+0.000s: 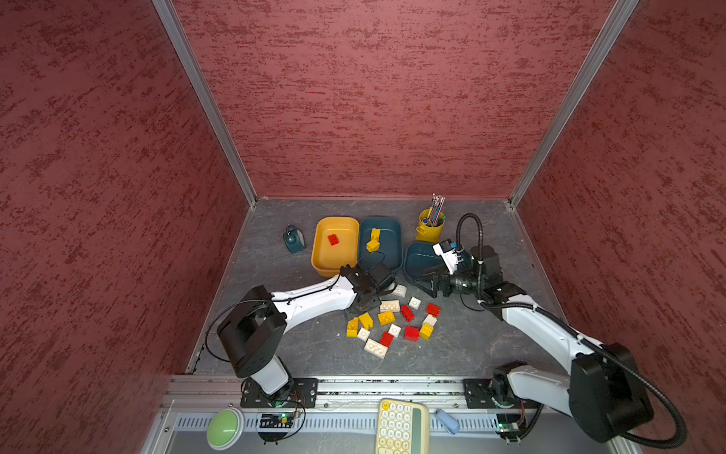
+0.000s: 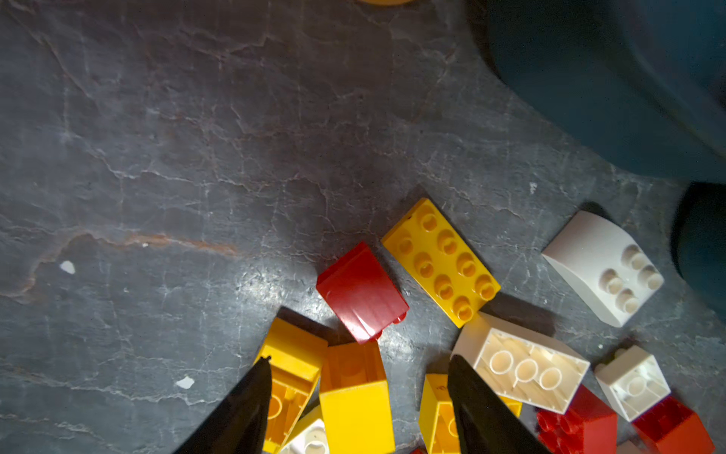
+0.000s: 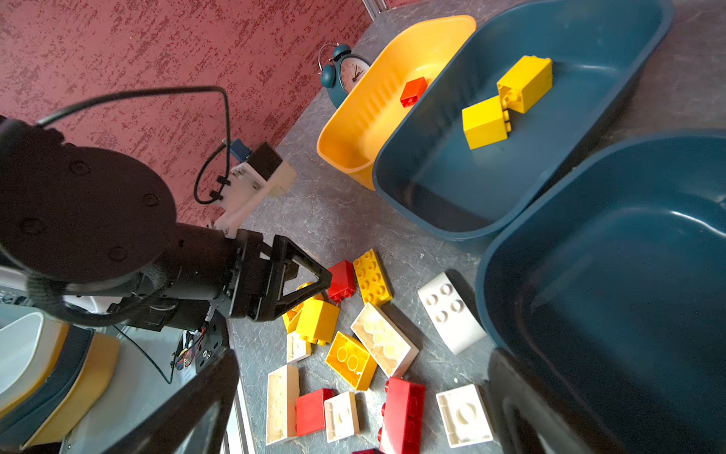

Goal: Sort the legos into containers by color
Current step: 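Lower the left gripper to a small red brick and grasp it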

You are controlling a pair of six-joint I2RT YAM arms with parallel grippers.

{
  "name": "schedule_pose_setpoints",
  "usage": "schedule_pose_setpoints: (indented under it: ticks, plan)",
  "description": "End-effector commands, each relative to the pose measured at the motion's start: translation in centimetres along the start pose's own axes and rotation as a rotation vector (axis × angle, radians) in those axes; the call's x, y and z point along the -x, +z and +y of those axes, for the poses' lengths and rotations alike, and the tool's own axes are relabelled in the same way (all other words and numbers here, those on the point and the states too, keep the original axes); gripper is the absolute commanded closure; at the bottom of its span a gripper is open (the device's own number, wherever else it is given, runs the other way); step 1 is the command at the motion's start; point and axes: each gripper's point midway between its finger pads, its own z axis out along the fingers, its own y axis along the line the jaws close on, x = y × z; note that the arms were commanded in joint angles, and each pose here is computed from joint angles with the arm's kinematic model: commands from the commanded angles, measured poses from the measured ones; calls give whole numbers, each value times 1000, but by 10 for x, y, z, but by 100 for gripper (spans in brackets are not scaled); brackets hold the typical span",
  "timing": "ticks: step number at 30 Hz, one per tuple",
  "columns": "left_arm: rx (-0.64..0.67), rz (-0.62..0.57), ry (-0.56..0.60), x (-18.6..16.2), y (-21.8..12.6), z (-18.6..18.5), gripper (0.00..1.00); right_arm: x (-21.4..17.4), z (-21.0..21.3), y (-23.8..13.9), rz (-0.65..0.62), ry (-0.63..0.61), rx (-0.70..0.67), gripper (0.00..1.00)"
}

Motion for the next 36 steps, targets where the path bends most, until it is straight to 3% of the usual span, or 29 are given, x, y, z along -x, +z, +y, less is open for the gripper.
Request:
schedule_pose_setpoints:
  ticks: [1, 17, 26, 36]
  plan:
    - [-1, 15, -52, -5, 14, -2, 32, 0, 3, 0, -7, -13, 28, 1]
    - [38, 12, -39, 0, 43, 4, 42, -2, 0, 2, 0, -8, 22, 1]
    - [125, -5, 20, 2, 42, 26, 49, -2, 0, 2, 1, -11, 22, 1]
    - [137, 0, 62, 4, 48, 34, 55, -5, -3, 4, 9, -1, 20, 1]
